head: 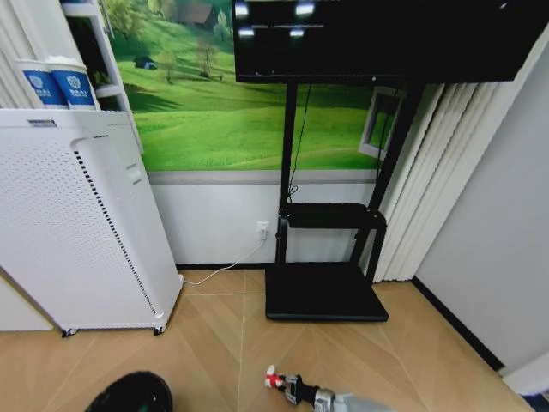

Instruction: Pick up the trash bin and place the garbage on the floor into it.

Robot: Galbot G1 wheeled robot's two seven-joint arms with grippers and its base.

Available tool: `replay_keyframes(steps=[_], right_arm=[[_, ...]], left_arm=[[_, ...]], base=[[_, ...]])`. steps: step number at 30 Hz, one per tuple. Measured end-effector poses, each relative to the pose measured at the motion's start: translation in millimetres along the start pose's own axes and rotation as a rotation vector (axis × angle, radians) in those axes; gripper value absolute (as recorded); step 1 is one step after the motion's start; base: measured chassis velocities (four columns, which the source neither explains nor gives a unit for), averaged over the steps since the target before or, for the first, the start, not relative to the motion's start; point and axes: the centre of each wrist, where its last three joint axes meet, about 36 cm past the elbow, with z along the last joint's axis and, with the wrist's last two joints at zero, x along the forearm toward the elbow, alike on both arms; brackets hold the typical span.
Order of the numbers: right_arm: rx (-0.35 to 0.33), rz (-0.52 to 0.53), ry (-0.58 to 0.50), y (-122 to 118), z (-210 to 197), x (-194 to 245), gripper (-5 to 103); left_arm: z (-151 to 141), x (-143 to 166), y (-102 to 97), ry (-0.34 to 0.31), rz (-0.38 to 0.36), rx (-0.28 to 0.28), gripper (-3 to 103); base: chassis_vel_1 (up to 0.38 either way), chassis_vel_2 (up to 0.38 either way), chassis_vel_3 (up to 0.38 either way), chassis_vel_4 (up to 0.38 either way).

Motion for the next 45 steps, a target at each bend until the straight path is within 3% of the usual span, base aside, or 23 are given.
replay_keyframes(steps=[1,3,5,6,9,11,12,13,16,20,26,35,38,45], right_arm=[[-0.003,0.045,-0.012,-13.1,-2.1,-4.4,24],[-0.003,0.066,-0.016,-21.1,-2.2,-4.0,24],[-0.004,0.135,-0.049,-44.0,-7.9,-6.2,24],[-0.004,0.135,-0.049,-44.0,-7.9,-6.2,24],[-0.020,0.202,-0.095,-59.1,-18.9,-7.9,24],[-0.020,0.211,-0.107,-61.5,-21.8,-9.4,24],[-0.024,0.228,-0.126,-64.5,-27.2,-13.5,24],[-0.024,0.228,-0.126,-64.5,-27.2,-13.5,24],[-0.037,0.261,-0.163,-66.6,-38.9,-28.1,24],[-0.054,0.276,-0.206,-67.8,-52.4,-39.8,24],[-0.068,0.303,-0.262,-77.7,-69.0,-49.8,24],[-0.083,0.308,-0.386,-107.3,-106.9,-67.4,24],[-0.081,0.283,-0.452,-117.3,-129.7,-87.0,24],[-0.096,0.233,-0.548,-113.7,-165.9,-111.2,24]], left_arm=[[-14.3,-23.1,3.3,-0.014,0.014,-0.014,6],[-23.3,-37.2,4.3,-0.024,0.022,-0.022,6],[-50.2,-80.4,1.2,-0.047,0.056,-0.045,6],[-50.2,-80.4,1.2,-0.047,0.056,-0.045,6],[-65.3,-124.7,-17.1,-0.051,0.093,-0.055,6],[-65.5,-131.8,-23.5,-0.047,0.101,-0.053,6],[-62.0,-141.4,-38.4,-0.033,0.119,-0.046,6],[-62.0,-141.4,-38.4,-0.033,0.119,-0.046,6],[-46.3,-145.5,-66.0,0.000,0.153,-0.029,6],[-33.5,-146.2,-78.7,0.024,0.173,-0.020,6],[-32.4,-154.2,-73.8,0.039,0.189,-0.042,6],[-50.4,-192.8,-62.7,0.017,0.195,-0.064,6],[-51.3,-212.9,-73.5,0.011,0.202,-0.049,6],[-41.3,-240.4,-101.5,0.021,0.232,-0.027,6]], base=[[0.000,0.000,0.000,0.000],[0.000,0.000,0.000,0.000],[0.000,0.000,0.000,0.000],[0.000,0.000,0.000,0.000],[0.000,0.000,0.000,0.000],[0.000,0.000,0.000,0.000],[0.000,0.000,0.000,0.000],[0.000,0.000,0.000,0.000],[0.000,0.000,0.000,0.000],[0.000,0.000,0.000,0.000],[0.000,0.000,0.000,0.000],[0.000,0.000,0.000,0.000],[0.000,0.000,0.000,0.000],[0.000,0.000,0.000,0.000]])
